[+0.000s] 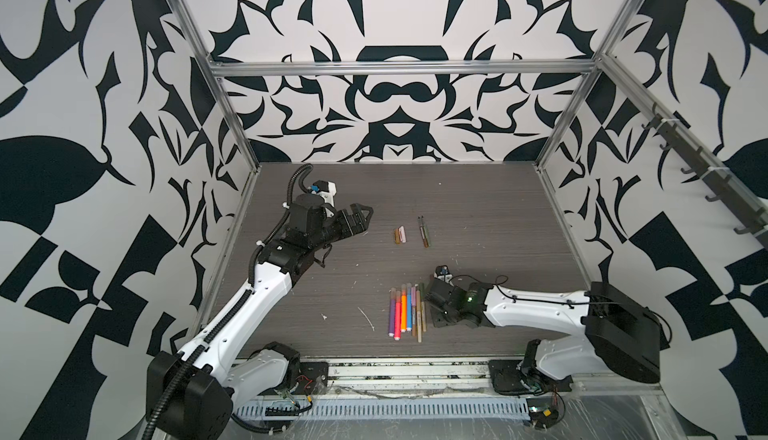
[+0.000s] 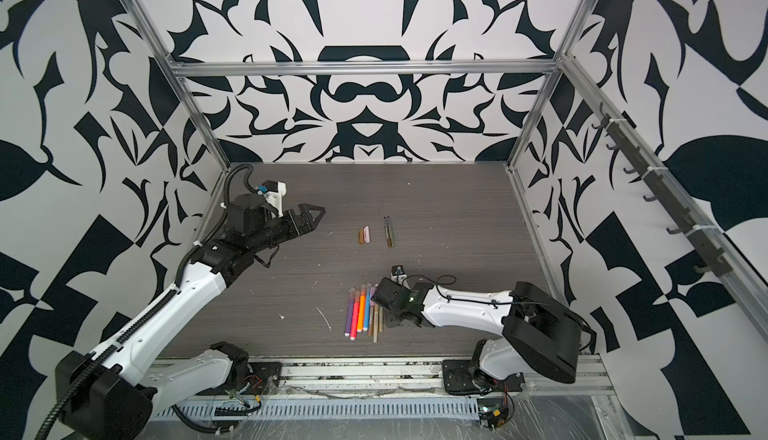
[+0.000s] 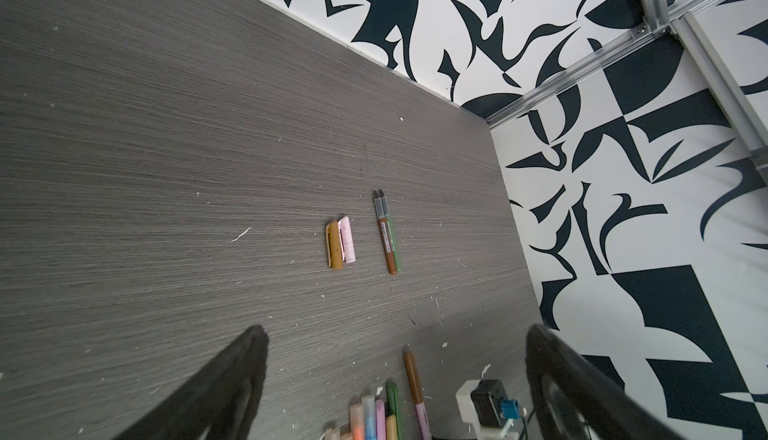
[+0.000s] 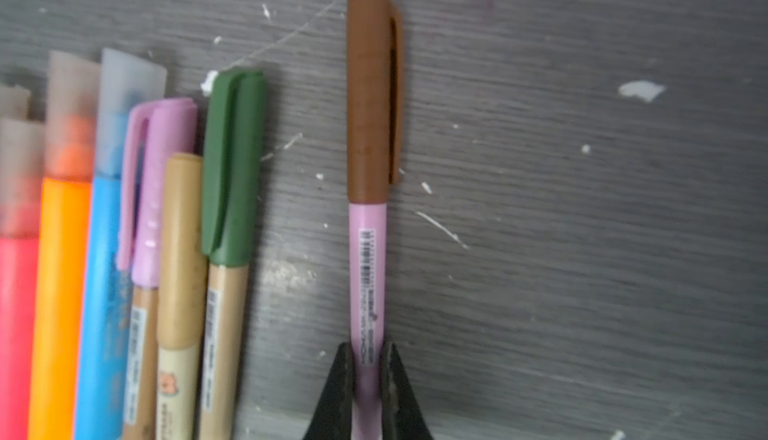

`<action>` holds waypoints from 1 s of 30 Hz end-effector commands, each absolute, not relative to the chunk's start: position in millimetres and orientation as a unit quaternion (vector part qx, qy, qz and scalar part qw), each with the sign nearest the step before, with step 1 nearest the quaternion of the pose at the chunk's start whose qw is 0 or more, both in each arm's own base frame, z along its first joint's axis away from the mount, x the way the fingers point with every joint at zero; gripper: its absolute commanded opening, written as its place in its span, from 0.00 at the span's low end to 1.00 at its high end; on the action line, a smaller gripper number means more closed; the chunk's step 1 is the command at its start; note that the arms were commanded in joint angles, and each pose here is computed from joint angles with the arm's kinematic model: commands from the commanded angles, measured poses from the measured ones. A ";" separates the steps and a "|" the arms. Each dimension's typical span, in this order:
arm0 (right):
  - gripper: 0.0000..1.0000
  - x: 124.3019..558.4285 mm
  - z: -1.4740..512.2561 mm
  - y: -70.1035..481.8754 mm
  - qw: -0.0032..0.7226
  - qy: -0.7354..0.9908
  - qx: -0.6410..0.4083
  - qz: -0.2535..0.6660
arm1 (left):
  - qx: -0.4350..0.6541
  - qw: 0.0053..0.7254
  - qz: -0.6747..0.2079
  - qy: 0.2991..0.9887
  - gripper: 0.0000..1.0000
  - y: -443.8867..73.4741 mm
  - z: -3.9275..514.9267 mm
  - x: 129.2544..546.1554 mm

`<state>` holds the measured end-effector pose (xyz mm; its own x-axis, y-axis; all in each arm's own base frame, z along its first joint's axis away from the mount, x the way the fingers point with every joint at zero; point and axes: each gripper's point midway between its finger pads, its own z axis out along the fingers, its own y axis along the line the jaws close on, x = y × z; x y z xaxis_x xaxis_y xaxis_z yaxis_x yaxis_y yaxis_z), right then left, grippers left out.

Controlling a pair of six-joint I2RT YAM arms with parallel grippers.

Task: Open the pen caps
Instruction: 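Grasp the pink pen with brown cap and lift it with the right gripper, then bring the pink pen's brown cap into the left gripper and grasp it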

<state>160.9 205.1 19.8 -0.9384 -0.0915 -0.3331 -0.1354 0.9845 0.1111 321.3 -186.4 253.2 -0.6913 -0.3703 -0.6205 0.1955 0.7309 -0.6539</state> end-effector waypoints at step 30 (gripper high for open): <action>0.00 185.2 180.1 273.9 0.286 0.887 -0.153 0.328 | -0.007 0.182 -0.519 0.835 0.99 -290.7 202.0 300.8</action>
<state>179.5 257.3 153.0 -0.8259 -0.0852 -0.5573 -0.3971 0.7897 0.4677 304.6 -274.9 188.5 -0.9259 -0.2024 -0.3191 0.1690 0.5336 -0.8287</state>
